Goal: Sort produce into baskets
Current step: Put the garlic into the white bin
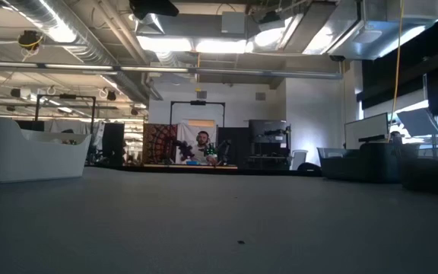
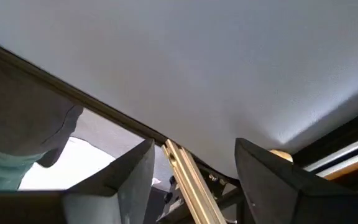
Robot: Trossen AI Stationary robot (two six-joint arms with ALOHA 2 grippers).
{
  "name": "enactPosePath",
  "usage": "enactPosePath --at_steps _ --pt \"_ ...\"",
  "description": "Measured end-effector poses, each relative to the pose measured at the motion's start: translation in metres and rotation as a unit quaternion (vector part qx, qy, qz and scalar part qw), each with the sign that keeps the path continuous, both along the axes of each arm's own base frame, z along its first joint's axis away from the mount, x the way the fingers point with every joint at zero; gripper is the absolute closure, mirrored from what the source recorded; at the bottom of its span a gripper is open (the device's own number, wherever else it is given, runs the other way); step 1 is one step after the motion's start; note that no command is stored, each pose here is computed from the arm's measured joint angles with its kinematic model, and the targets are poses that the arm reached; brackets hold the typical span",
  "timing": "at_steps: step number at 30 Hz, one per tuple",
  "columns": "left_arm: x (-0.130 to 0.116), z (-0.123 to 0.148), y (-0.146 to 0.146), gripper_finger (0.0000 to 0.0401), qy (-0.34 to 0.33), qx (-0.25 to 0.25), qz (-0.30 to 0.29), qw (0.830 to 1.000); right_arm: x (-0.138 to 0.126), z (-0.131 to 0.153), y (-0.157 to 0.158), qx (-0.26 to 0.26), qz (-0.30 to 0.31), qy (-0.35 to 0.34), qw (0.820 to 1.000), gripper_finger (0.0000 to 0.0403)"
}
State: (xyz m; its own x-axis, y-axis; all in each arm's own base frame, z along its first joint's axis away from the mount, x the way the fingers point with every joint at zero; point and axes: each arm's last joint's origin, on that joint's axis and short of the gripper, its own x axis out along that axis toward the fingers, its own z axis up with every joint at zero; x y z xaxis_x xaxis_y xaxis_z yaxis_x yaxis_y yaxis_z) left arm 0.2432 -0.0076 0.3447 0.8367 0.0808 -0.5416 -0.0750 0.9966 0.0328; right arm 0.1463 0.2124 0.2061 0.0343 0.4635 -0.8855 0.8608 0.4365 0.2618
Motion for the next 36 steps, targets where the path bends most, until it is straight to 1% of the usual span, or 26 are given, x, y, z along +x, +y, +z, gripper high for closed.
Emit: enactPosePath --at_steps 4,8,11,14,19,23,26,30,32,34,36 --pt "0.0 0.0 0.0 0.0183 0.0 0.003 -0.002 1.0 -0.003 -0.006 0.006 0.0 0.016 0.015 1.0 0.0168" --pt "0.0 0.0 0.0 0.0182 0.003 0.001 0.0 1.0 -0.013 -0.014 0.02 0.019 0.073 0.048 0.996 0.0168" --pt "0.0 -0.001 0.0 0.0182 0.004 0.004 -0.002 1.0 -0.019 -0.02 0.028 0.021 0.093 0.058 0.994 0.0176" --pt "-0.001 -0.001 0.0 0.0182 0.008 0.005 -0.001 1.0 -0.022 -0.025 0.034 0.021 0.11 0.051 0.992 0.0186" --pt "-0.001 -0.002 0.0 0.0185 0.013 0.006 -0.002 1.0 -0.023 -0.039 0.041 0.008 0.14 0.056 0.988 0.0206" --pt "-0.001 -0.002 0.0 0.0183 0.012 0.007 -0.001 1.0 -0.022 -0.05 0.046 0.02 0.177 0.07 0.982 0.0221" --pt "-0.001 -0.002 0.0 0.0183 0.012 0.009 -0.003 1.0 -0.022 -0.056 0.047 0.025 0.192 0.085 0.977 0.0231" --pt "-0.001 -0.002 0.0 0.0183 0.013 0.01 -0.003 1.0 -0.02 -0.056 0.047 0.027 0.2 0.079 0.976 0.0241" --pt "-0.001 -0.002 0.0 0.0183 0.013 0.01 -0.003 1.0 -0.016 -0.056 0.044 0.045 0.203 0.098 0.973 0.0245" --pt "-0.001 -0.002 0.0 0.0183 0.013 0.01 -0.003 1.0 -0.011 -0.055 0.04 0.076 0.222 0.117 0.965 0.0249" --pt "-0.001 -0.002 0.0 0.0183 0.012 0.01 -0.003 1.0 -0.005 -0.055 0.033 0.092 0.227 0.138 0.96 0.0254"
